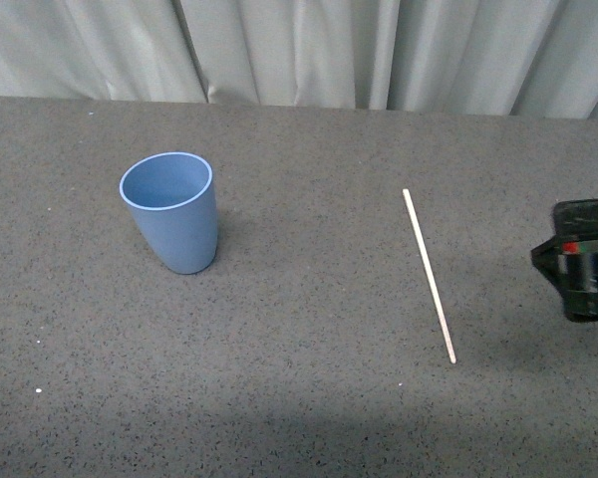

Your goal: Transfer chopsticks to blue cup

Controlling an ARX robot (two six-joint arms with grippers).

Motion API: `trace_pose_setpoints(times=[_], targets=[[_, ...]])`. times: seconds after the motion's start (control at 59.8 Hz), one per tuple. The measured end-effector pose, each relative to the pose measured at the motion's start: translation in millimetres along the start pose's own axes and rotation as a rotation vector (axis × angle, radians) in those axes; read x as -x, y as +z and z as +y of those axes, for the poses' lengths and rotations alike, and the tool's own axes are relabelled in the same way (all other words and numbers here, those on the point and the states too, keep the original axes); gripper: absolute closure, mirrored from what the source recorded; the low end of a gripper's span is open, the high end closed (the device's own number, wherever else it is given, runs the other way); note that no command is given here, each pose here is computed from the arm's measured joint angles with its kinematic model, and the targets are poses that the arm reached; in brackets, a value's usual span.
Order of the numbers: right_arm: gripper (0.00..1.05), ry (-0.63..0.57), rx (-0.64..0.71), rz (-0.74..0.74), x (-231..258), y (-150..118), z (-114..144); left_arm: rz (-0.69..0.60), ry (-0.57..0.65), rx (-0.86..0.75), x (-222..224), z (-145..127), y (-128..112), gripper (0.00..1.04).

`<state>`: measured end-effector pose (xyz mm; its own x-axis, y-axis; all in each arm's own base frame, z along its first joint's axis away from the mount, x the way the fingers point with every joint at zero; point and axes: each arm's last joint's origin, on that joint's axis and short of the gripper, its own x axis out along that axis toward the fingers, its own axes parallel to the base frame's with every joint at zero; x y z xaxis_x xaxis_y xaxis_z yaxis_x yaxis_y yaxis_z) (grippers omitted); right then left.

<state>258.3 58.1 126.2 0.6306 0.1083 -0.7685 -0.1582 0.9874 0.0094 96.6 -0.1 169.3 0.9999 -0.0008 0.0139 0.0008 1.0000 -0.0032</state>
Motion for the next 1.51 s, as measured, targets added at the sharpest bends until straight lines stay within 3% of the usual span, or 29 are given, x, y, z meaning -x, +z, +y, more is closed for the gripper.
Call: trace_pose_setpoints(times=[0.251, 0.836, 1.322, 1.472, 1.506], targets=[[0.09, 0.044, -0.034, 0.202, -61, 17, 17, 0.0, 0.0, 0.0, 0, 0, 0, 0.07], [0.09, 0.039, 0.003, 0.296, -133, 47, 41, 0.0, 0.0, 0.0, 0, 0, 0, 0.07], [0.85, 0.014, -0.029, 0.317, -144, 44, 46, 0.0, 0.0, 0.0, 0, 0, 0, 0.07], [1.04, 0.014, -0.038, 0.315, -144, 45, 46, 0.0, 0.0, 0.0, 0, 0, 0, 0.07], [1.04, 0.014, -0.039, 0.314, -144, 45, 46, 0.0, 0.0, 0.0, 0, 0, 0, 0.07]])
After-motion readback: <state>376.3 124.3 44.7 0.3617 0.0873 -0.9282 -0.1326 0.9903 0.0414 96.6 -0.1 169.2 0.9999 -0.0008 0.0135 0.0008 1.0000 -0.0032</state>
